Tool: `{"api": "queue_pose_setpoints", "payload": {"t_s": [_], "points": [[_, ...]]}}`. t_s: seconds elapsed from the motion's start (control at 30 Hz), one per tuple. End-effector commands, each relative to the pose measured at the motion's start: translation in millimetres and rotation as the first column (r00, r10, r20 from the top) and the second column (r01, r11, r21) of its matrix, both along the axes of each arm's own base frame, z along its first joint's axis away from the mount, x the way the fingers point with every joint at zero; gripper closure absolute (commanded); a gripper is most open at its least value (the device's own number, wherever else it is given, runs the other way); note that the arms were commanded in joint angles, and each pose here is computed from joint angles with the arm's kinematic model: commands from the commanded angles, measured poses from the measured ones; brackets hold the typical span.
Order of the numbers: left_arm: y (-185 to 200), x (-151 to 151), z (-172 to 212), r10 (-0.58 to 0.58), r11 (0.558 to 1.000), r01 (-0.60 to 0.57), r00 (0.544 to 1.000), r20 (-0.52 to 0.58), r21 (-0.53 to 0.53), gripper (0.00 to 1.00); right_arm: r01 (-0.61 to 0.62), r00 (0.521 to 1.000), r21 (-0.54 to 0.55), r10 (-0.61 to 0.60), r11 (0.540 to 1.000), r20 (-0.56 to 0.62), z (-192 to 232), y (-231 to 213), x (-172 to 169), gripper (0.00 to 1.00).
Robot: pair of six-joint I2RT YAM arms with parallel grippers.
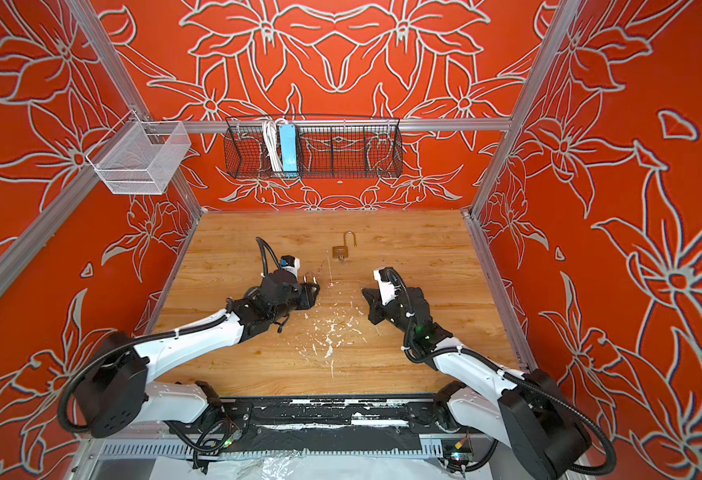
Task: Unlock with the key
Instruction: 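Lift the padlock with the left gripper while right gripper moves toward it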
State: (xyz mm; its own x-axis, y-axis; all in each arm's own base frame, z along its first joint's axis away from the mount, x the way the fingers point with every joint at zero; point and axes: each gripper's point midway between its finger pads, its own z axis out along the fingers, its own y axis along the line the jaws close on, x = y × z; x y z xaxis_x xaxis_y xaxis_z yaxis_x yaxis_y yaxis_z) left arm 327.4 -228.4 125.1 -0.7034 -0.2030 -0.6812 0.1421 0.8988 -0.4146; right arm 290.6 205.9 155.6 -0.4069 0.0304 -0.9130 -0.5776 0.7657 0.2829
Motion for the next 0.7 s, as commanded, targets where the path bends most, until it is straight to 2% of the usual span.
{"api": "queue_pose_setpoints", "payload": {"t_s": [0.0, 0.17, 0.27, 0.33, 0.4, 0.5, 0.53, 0.67], "points": [[-26.0, 7.7, 23.6, -0.089, 0.992, 0.096, 0.992, 0.085, -0.083, 1.0, -0.064, 0.996, 0.018, 0.063, 0.998, 0.057, 18.4, 12.4, 2.5, 1.0], [-24.7, 8.1, 18.8, -0.069, 0.992, 0.077, 0.994, 0.081, -0.102, 1.0, -0.146, 0.988, 0.022, 0.145, 0.989, 0.059, 20.5, 27.3, -6.5, 1.0], [-4.5, 13.6, 17.0, 0.095, 0.986, -0.088, 0.994, 0.045, -0.14, 1.0, -0.164, 0.986, 0.046, 0.162, 0.985, 0.036, 17.7, 32.5, -7.6, 1.0], [8.4, 14.9, 22.4, 0.192, 0.965, -0.179, 0.98, 0.047, -0.192, 1.0, -0.198, 0.98, 0.07, 0.198, 0.978, 0.015, 16.2, 41.1, -10.5, 1.0], [10.0, 12.3, 29.9, 0.21, 0.943, -0.179, 0.974, 0.086, -0.28, 1.0, -0.225, 0.974, 0.07, 0.225, 0.972, 0.0, 11.8, 49.6, -12.6, 1.0], [18.7, 6.0, 27.7, 0.288, 0.873, -0.238, 0.956, 0.056, -0.426, 1.0, -0.275, 0.961, 0.071, 0.277, 0.959, -0.019, 6.7, 64.2, -16.3, 1.0], [18.6, 4.5, 28.5, 0.294, 0.857, -0.245, 0.955, 0.039, -0.453, 1.0, -0.292, 0.956, 0.067, 0.294, 0.954, -0.021, 5.3, 68.9, -18.7, 1.0], [12.1, 1.3, 36.8, 0.264, 0.842, -0.215, 0.964, 0.031, -0.495, 1.0, -0.317, 0.948, 0.059, 0.318, 0.947, -0.015, 3.7, 78.2, -23.4, 1.0]]}}
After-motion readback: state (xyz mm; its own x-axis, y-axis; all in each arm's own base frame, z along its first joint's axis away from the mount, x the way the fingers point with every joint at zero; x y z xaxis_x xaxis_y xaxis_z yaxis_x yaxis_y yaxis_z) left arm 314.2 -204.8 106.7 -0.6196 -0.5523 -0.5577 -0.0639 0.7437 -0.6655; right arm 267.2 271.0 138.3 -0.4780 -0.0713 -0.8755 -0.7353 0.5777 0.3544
